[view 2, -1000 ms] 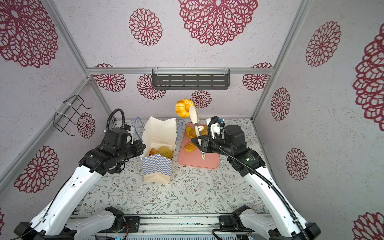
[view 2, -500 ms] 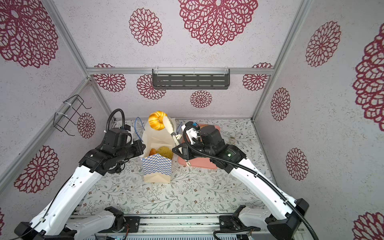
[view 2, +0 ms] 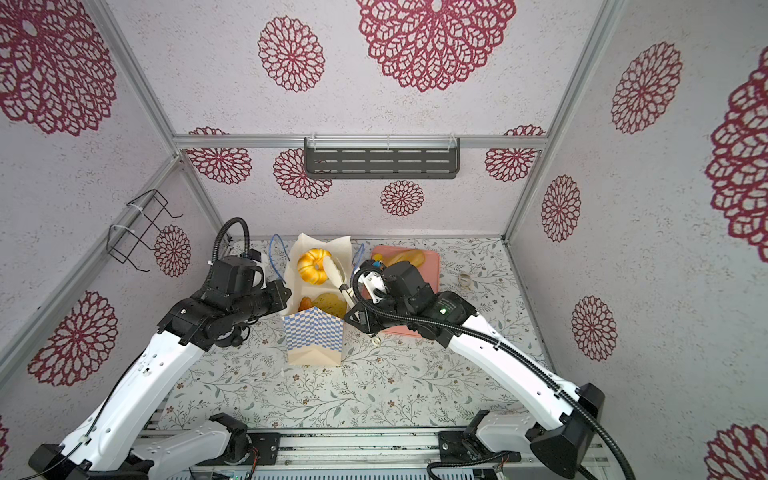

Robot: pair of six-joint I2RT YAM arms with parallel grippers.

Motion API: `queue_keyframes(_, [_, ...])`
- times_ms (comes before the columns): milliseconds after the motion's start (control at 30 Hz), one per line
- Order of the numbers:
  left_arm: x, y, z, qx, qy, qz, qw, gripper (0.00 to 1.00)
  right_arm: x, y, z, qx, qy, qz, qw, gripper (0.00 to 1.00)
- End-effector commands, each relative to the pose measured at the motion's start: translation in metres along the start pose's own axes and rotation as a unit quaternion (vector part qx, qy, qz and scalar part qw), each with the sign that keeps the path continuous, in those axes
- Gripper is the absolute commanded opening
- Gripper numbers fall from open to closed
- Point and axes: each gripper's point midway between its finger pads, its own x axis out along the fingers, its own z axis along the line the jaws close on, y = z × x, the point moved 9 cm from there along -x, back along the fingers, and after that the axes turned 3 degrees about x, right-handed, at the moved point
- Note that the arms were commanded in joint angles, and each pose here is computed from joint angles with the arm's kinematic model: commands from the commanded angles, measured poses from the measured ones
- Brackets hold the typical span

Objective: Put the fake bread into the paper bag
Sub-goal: 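Lower the tongs into the bag and release the ring bread, then raise the tongs out of the bag and move toward the tray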

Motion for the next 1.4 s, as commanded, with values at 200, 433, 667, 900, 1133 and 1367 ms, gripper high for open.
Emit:
queue_keyframes(200, [-0.008, -0.013, -0.010, 0.001, 0.020, -0.031, 0.999, 0.00, -0.001, 0.004, 0.003, -0.026, 0.006, -0.009, 1.000, 0.00])
queue_keyframes(433, [-0.007, -0.013, -0.010, 0.001, 0.021, -0.029, 0.999, 0.00, -0.001, 0.005, 0.003, -0.024, 0.005, -0.015, 1.000, 0.21])
queue_keyframes(667, [-0.006, -0.013, -0.010, 0.001, 0.022, -0.028, 0.999, 0.00, -0.003, 0.004, 0.005, -0.027, 0.002, -0.019, 0.999, 0.37])
queue_keyframes(900, [-0.006, -0.013, -0.010, 0.001, 0.021, -0.028, 0.999, 0.00, -0.005, 0.000, 0.009, -0.030, -0.004, -0.025, 0.999, 0.39])
queue_keyframes(1133, [-0.004, -0.013, -0.010, 0.000, 0.022, -0.027, 0.999, 0.00, -0.015, -0.019, 0.025, -0.047, -0.027, -0.064, 0.997, 0.33])
queue_keyframes(1367, [-0.003, -0.013, -0.011, -0.003, 0.024, -0.026, 0.999, 0.00, -0.036, -0.045, 0.048, -0.077, -0.043, -0.134, 0.987, 0.31])
